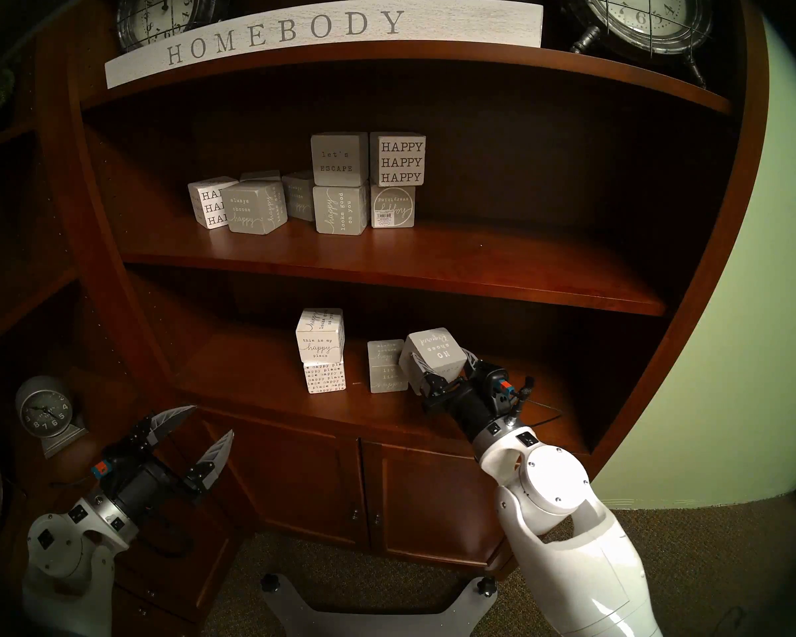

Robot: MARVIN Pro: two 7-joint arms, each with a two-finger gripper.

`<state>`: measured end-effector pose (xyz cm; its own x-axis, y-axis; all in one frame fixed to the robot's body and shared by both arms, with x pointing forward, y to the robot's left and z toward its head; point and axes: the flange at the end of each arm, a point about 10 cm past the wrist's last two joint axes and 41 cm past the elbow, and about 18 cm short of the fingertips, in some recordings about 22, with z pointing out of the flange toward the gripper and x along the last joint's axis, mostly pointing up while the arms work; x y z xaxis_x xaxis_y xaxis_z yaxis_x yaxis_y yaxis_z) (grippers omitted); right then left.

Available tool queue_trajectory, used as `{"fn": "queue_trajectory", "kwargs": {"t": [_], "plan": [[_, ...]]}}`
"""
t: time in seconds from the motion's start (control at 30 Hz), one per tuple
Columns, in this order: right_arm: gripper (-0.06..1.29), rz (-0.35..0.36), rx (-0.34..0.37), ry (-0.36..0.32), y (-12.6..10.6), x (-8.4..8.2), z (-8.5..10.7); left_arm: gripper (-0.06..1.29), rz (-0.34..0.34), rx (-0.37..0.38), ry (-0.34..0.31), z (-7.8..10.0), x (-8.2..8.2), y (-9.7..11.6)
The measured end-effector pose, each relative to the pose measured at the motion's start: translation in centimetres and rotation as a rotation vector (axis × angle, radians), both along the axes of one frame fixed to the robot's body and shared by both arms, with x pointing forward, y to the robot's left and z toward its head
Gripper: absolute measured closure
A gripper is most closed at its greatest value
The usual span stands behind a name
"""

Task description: Stack four cubes vertically into two groups

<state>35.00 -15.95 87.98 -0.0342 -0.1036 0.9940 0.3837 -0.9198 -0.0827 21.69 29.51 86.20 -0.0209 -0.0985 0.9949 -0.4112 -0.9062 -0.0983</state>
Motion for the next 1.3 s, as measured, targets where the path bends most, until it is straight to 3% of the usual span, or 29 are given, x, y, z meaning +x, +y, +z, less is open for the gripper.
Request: {"fn": "queue_trajectory", "kwargs": {"t": [0.53,1.3], "plan": [[0.42,-0.106,-0.005,0.029,3.3,1.2,2.1,0.04,0.001,0.0,0.001,0.0,0.0,0.0],[0.42,-0.162,0.008,0.072,6.5,4.5,1.7,0.04,0.002,0.0,0.002,0.0,0.0,0.0]]}}
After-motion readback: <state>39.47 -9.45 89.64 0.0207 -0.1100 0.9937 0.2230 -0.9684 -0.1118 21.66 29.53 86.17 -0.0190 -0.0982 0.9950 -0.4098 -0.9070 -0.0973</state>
